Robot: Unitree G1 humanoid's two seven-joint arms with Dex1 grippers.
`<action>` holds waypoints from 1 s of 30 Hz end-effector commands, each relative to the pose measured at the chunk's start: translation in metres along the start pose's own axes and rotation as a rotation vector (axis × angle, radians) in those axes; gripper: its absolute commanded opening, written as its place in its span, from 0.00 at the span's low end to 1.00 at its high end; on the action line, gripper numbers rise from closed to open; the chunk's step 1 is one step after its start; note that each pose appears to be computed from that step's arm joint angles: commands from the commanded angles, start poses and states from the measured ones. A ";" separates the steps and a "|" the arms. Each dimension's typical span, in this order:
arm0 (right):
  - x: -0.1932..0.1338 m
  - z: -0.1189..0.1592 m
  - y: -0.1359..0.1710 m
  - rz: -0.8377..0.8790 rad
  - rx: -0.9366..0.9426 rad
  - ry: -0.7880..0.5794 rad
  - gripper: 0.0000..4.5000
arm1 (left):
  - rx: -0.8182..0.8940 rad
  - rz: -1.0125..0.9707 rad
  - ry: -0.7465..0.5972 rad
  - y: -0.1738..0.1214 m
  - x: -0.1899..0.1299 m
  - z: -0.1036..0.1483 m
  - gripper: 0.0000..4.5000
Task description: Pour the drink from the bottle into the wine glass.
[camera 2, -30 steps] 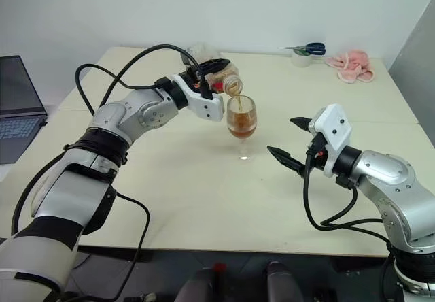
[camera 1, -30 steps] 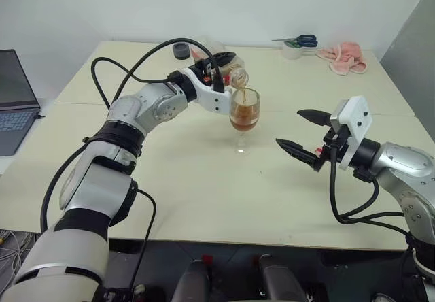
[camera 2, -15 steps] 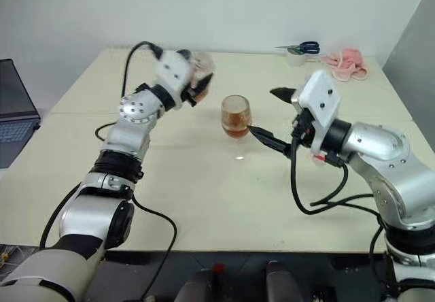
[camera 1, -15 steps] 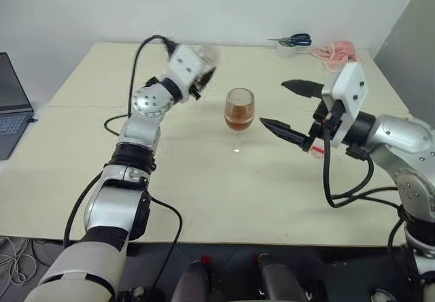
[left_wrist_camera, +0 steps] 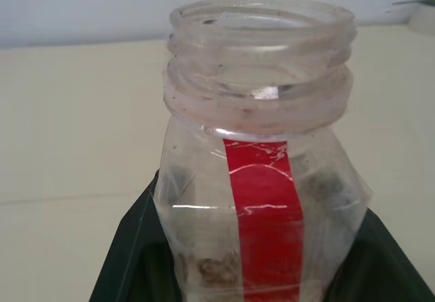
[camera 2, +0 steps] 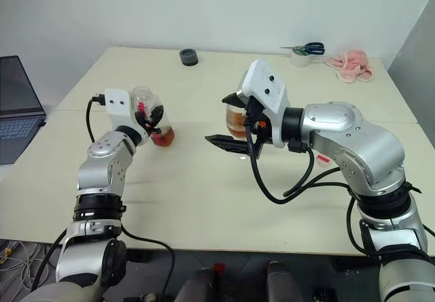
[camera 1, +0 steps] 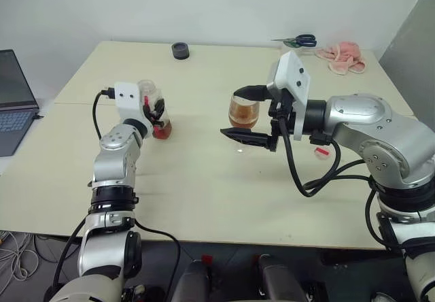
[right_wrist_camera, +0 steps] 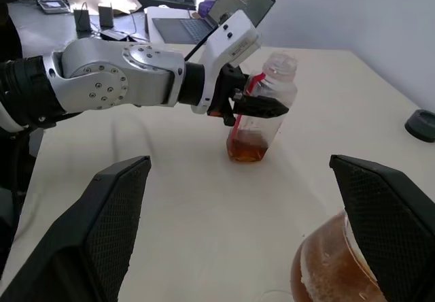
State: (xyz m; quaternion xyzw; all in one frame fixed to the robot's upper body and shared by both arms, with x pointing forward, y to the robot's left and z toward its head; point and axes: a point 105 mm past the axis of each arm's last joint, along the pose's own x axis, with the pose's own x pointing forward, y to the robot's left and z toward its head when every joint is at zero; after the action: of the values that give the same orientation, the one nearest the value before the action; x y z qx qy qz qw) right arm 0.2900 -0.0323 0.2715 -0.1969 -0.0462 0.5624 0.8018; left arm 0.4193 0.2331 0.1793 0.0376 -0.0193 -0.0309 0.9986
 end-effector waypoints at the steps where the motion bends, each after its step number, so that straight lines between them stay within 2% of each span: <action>1: -0.002 0.013 -0.002 0.005 -0.062 -0.031 1.00 | 0.014 0.023 -0.076 0.003 -0.005 0.022 0.70; 6: -0.001 0.014 -0.003 0.020 -0.072 -0.030 1.00 | 0.024 0.042 -0.093 0.006 -0.015 0.030 1.00; 11: -0.005 0.014 -0.007 0.017 -0.087 -0.020 1.00 | 0.050 0.017 -0.109 0.008 -0.040 0.051 1.00; 16: -0.024 0.010 -0.021 -0.019 -0.090 0.000 1.00 | 0.123 -0.094 -0.115 0.018 -0.086 0.089 1.00; 19: -0.050 0.004 -0.033 -0.049 -0.015 -0.036 1.00 | 0.192 -0.335 -0.125 0.008 -0.107 0.108 1.00; 22: -0.095 -0.030 -0.057 -0.115 0.145 -0.054 1.00 | 0.287 -0.608 -0.043 -0.017 -0.113 0.089 1.00; 24: -0.117 -0.042 -0.070 -0.173 0.158 -0.033 1.00 | 0.277 -0.683 -0.020 -0.023 -0.108 0.081 1.00; 30: -0.138 -0.033 -0.079 -0.180 0.104 -0.042 1.00 | 0.257 -0.773 -0.038 -0.028 -0.099 0.087 1.00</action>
State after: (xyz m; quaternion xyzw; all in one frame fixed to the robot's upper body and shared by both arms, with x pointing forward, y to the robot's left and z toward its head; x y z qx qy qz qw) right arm 0.3262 -0.1903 0.2731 -0.1161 -0.0187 0.4873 0.8653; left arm 0.3189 0.2079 0.2500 0.1571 -0.0052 -0.3877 0.9083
